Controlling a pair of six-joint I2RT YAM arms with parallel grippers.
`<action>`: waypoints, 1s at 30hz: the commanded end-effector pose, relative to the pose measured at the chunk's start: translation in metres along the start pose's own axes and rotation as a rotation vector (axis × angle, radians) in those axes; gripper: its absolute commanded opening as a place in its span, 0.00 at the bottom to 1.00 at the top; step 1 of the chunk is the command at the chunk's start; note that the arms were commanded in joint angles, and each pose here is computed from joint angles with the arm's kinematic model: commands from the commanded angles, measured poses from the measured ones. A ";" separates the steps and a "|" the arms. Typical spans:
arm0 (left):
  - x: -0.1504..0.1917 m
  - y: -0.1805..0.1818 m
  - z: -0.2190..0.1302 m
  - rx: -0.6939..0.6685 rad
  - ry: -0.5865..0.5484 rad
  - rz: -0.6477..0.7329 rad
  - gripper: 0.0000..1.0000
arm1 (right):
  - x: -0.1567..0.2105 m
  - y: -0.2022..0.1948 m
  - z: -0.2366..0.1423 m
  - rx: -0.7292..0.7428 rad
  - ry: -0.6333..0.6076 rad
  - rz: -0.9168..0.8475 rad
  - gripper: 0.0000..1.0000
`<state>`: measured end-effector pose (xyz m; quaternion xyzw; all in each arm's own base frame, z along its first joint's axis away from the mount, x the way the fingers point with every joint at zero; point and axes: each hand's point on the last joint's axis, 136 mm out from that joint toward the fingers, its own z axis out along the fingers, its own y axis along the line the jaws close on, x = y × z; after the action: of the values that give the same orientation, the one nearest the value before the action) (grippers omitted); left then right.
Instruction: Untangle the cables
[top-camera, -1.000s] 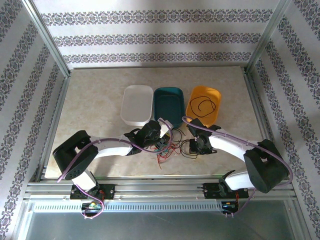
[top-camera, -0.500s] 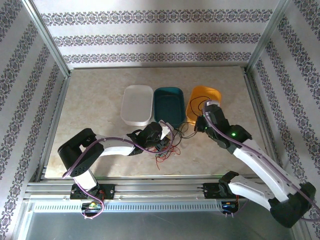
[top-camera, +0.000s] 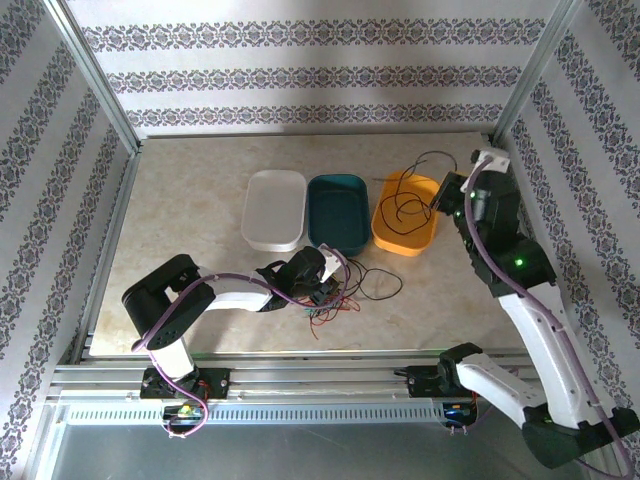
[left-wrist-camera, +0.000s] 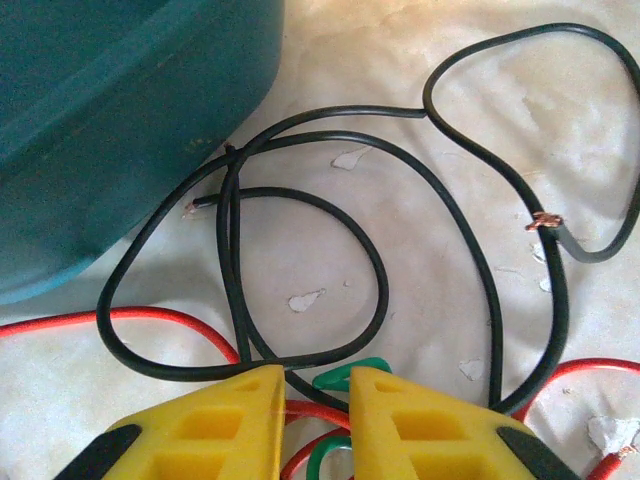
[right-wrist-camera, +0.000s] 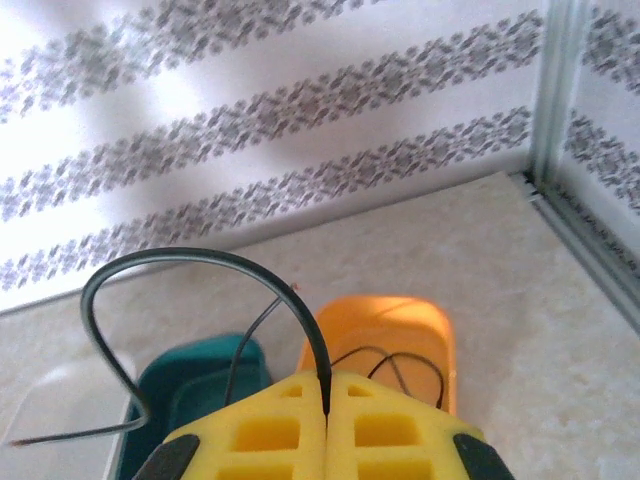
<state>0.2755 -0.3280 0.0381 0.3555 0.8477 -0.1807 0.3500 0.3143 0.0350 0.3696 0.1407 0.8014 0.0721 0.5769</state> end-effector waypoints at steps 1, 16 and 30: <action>0.010 -0.006 -0.003 0.006 0.022 0.022 0.24 | 0.005 -0.008 0.029 0.021 0.048 0.050 0.00; -0.024 -0.004 -0.027 -0.011 -0.087 -0.012 0.27 | 0.129 -0.056 0.167 0.249 0.339 0.210 0.00; -0.020 -0.003 -0.029 -0.018 -0.078 -0.010 0.27 | 0.228 -0.117 0.159 0.598 0.559 0.222 0.00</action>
<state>0.2744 -0.3233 0.0675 0.3437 0.8371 -0.1881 0.3818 0.4012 0.0034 0.0864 0.3294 0.9029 -0.0118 0.2758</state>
